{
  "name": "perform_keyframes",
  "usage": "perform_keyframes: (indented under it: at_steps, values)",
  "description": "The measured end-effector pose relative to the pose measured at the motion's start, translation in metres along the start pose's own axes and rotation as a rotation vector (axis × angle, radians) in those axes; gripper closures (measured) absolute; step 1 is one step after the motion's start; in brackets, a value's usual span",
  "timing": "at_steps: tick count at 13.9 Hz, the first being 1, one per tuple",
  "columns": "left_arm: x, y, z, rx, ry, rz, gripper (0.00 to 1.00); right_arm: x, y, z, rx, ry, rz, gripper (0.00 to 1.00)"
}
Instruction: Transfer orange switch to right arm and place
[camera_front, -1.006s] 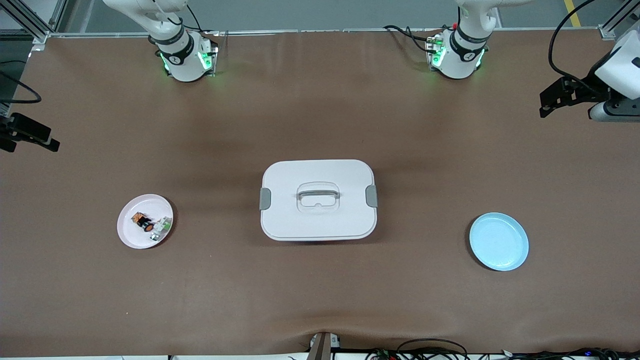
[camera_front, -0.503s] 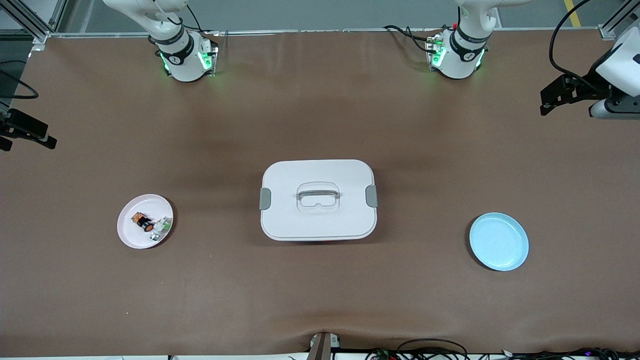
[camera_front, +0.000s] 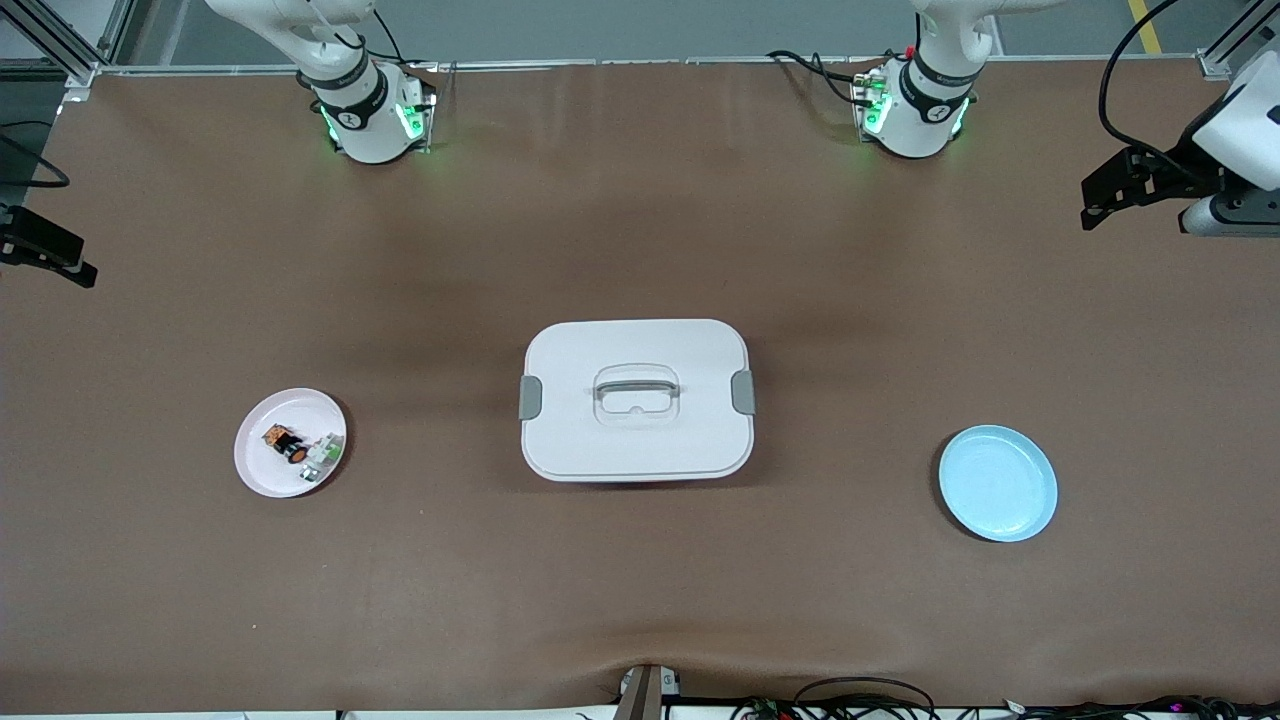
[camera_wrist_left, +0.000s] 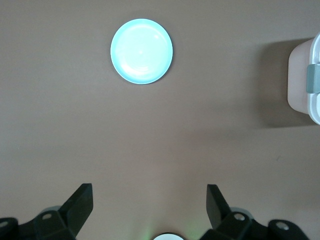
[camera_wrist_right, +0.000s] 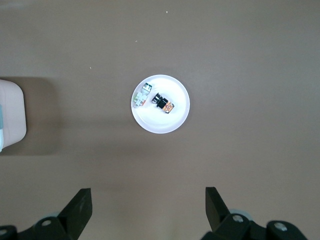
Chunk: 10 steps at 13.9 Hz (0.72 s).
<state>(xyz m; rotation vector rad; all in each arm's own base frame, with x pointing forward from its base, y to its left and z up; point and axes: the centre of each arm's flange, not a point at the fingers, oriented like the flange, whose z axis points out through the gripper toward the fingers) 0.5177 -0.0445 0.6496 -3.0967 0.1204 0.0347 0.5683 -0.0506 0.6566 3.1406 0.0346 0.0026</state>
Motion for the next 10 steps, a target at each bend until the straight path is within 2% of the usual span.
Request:
perform_keyframes:
  at_steps: [10]
  values:
    - [0.000,-0.001,-0.012,0.000,0.027,-0.002,0.00,-0.001,0.000,0.002,0.002,-0.014,0.005,0.00]
